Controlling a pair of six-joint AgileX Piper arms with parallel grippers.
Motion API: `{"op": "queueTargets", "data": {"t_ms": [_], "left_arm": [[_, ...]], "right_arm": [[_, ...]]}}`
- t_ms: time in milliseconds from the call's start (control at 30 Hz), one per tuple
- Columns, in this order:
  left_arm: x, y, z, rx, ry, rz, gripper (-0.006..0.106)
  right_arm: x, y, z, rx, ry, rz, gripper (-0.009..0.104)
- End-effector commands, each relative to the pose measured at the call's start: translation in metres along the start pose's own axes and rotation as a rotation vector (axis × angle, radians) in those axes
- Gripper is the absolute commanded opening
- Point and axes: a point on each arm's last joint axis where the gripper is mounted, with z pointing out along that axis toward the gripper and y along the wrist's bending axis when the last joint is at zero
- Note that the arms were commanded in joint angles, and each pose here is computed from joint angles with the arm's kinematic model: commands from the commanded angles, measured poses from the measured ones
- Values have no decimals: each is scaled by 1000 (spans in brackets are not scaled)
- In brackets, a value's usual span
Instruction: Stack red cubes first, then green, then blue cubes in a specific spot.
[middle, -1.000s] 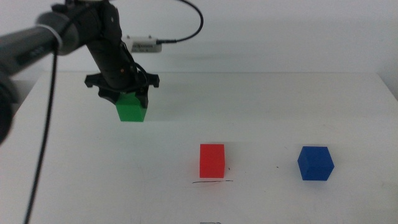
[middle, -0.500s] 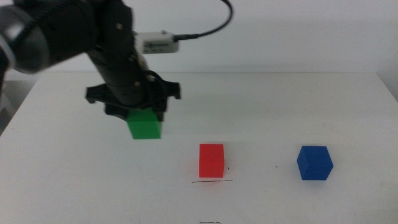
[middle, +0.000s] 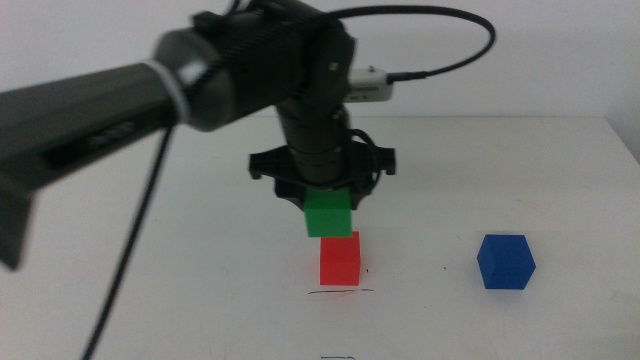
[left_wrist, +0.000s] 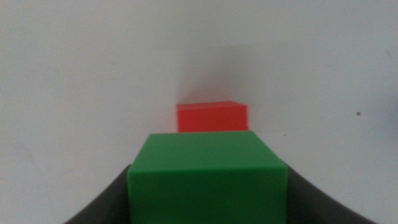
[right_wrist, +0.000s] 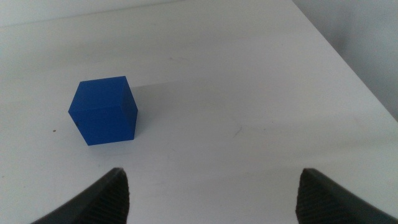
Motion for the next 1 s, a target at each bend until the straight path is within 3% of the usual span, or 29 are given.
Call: {"op": "queueTargets", "data": {"t_ms": [0,967], "left_arm": [[-6,-13,-26,52,-59,-20,-1],[-13,-22,21,6,-26,-41,-1]], "right_arm": [[-16,2,-5,-14,-119,-19,78],[-16,2,-5,-14,-119,-19,78]]}}
